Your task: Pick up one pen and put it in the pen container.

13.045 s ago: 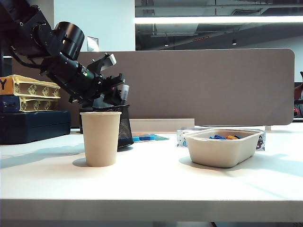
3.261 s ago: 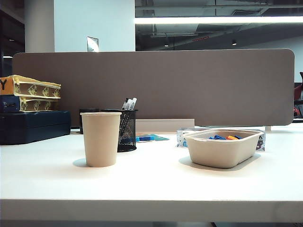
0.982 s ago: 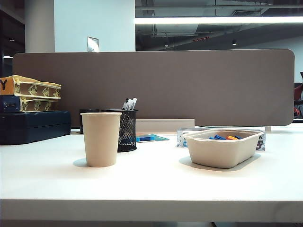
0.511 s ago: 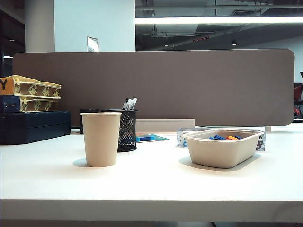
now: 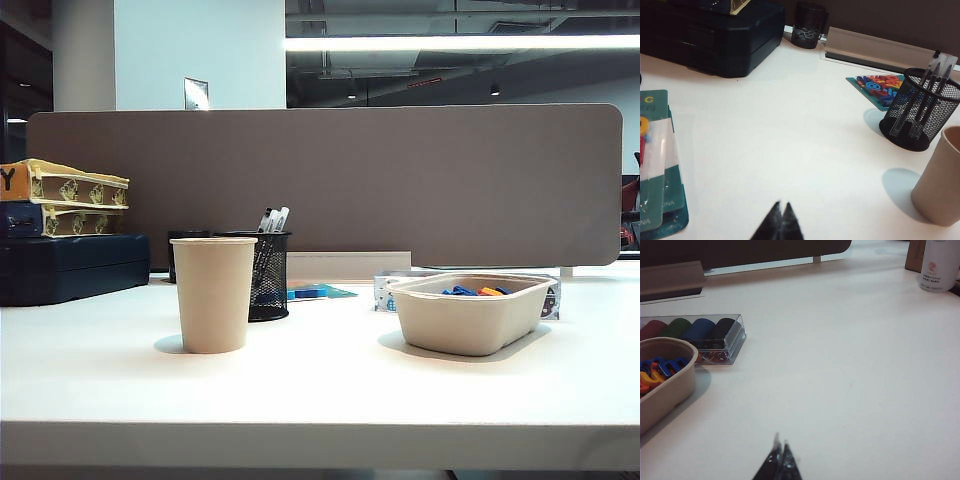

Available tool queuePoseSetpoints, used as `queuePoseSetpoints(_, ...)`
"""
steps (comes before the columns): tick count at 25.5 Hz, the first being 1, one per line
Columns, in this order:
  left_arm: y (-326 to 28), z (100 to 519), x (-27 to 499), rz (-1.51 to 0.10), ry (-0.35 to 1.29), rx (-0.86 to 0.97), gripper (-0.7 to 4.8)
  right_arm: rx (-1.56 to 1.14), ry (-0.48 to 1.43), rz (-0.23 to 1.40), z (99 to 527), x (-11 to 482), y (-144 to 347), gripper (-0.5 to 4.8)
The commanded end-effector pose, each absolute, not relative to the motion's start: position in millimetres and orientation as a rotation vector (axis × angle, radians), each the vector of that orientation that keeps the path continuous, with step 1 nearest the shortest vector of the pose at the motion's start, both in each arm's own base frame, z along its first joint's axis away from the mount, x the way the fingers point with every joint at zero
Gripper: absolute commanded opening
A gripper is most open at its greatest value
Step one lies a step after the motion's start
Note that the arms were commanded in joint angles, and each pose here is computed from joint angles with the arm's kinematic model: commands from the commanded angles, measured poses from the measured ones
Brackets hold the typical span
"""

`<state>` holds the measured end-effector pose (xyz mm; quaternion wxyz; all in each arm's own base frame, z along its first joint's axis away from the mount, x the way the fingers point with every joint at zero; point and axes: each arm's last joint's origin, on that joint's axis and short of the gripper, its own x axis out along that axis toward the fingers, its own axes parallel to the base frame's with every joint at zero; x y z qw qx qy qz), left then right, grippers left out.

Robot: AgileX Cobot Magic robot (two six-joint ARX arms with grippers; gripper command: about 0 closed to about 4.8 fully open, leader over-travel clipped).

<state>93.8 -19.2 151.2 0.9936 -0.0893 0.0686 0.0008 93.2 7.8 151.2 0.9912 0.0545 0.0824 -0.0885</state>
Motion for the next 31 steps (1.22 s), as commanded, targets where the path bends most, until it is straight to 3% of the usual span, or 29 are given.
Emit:
queuePoseSetpoints(1, -19, 151, 94, 0.002, 0.146, -0.176, -0.05, 0.113, 0.152, -0.178, 152, 93, 8, -0.01)
queuePoseSetpoints(25, 9, 151, 95, 0.300, 0.119, -0.197, -0.05, 0.134, 0.098, -0.326, 152, 95, -6, -0.01)
queuePoseSetpoints(31, 10, 151, 95, 0.304, 0.118, -0.197, -0.05, 0.135, 0.098, -0.337, 152, 95, -7, -0.01)
